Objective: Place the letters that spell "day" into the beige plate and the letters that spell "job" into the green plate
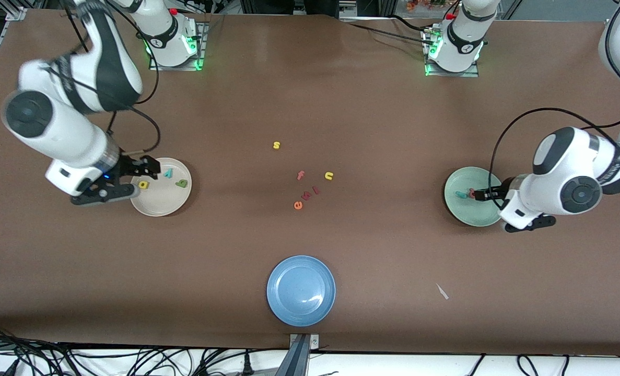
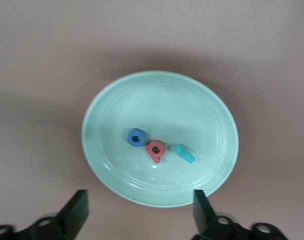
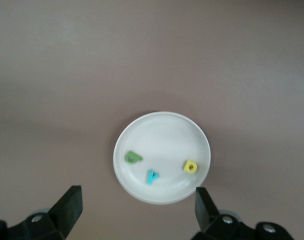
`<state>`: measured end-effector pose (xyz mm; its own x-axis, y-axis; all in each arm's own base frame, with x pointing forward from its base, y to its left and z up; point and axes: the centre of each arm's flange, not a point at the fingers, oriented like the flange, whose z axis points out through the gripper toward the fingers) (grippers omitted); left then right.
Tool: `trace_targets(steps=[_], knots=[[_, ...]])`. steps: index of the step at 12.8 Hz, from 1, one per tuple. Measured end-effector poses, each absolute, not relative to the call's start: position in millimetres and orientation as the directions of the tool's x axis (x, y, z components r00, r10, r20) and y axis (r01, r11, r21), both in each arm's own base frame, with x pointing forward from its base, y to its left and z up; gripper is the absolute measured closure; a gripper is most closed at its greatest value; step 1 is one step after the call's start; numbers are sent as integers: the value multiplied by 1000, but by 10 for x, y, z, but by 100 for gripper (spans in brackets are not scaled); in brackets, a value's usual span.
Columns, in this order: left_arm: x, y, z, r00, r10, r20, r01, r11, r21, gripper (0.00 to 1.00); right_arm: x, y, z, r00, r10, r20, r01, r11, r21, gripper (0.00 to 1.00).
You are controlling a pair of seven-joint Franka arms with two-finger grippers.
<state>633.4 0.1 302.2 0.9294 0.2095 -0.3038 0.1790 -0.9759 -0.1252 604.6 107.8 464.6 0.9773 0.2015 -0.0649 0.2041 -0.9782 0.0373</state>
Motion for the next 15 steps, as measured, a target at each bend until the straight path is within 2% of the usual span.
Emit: trace_targets(steps=[2,4,7,10,15], knots=[[6542,-142,3505,940,213,-267,180,-973,-143,0,6001,743,5151,981,173,-87,173,-985,-4,0],[6685,-285,3879,953,210,-219,183,-974,-137,0,6014,235,5354,983,166,-80,163,-986,-45,0],[6769,-382,4062,962,197,-190,175,-977,-125,0,6023,164,5337,982,169,-83,164,-985,-55,0],[6845,-293,4128,969,70,-238,44,-993,-114,0,6021,304,5325,978,188,-85,184,-981,-57,0],[6976,1,4534,963,33,-269,38,-999,10,0,6018,287,5334,979,183,-84,179,-982,-56,0]])
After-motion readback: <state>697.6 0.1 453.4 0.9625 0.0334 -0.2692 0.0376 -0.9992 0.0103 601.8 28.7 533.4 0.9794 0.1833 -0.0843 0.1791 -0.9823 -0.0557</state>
